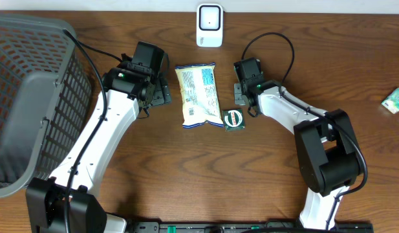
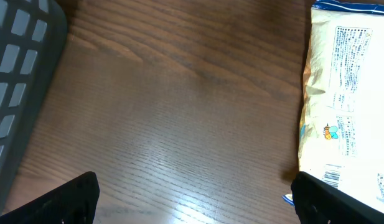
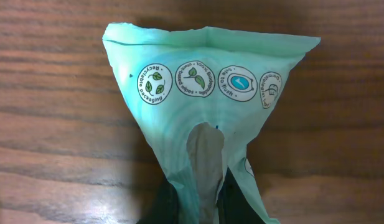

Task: Scan the item barcode

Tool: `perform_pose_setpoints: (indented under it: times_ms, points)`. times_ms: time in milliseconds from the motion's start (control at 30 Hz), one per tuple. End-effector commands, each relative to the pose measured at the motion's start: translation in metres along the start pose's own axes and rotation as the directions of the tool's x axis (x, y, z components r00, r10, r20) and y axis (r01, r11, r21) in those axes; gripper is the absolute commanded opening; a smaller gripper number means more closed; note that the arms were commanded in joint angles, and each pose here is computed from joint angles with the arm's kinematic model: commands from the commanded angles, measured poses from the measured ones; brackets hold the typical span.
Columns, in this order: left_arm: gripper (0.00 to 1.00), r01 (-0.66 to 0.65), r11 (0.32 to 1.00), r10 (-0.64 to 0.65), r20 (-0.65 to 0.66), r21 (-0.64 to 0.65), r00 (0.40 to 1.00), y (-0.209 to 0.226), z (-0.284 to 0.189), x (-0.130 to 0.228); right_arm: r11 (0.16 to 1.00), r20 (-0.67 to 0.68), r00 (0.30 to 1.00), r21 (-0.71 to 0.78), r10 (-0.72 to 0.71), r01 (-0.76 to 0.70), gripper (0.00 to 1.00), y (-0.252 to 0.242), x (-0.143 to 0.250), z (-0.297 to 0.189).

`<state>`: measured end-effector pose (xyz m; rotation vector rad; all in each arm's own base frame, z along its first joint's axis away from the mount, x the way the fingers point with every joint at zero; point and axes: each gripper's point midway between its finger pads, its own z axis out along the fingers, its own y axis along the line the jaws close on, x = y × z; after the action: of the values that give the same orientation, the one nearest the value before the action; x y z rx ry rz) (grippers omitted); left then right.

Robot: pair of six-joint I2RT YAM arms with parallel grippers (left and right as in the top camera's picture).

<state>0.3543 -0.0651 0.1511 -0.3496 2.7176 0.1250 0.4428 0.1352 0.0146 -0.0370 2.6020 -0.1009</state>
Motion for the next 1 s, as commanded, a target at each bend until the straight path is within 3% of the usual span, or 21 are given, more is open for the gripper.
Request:
perform_pose_setpoints:
  times_ms: [0, 300, 533, 767, 967]
  points:
    - [0.97, -0.002, 1.0, 0.002, 0.015, -0.011, 1.0, 0.003, -0.004, -0.003, 1.0, 0.047, 0.999, -0.011, -0.001, 0.001, 0.01, 0.002, -0.015, -0.002]
    - [0.97, -0.002, 1.0, 0.002, 0.015, -0.011, 1.0, 0.003, -0.004, -0.003, 0.987, 0.365, 0.929, -0.117, -0.057, 0.106, 0.01, 0.032, -0.124, -0.053]
    - [0.98, -0.002, 1.0, 0.002, 0.015, -0.011, 1.0, 0.003, -0.004, -0.003, 0.951, 0.527, 0.848, -0.286, 0.057, 0.114, 0.01, 0.061, -0.18, -0.094]
    - [0.98, -0.002, 1.0, 0.002, 0.015, -0.011, 1.0, 0.003, -0.004, -0.003, 0.917, 0.61, 0.778, -0.38, 0.151, 0.12, 0.01, 0.077, -0.234, -0.137]
    - [0.98, -0.002, 1.0, 0.002, 0.015, -0.011, 1.0, 0.003, -0.004, -0.003, 0.906, 0.58, 0.803, -0.4, 0.135, 0.137, 0.01, 0.095, -0.265, -0.13]
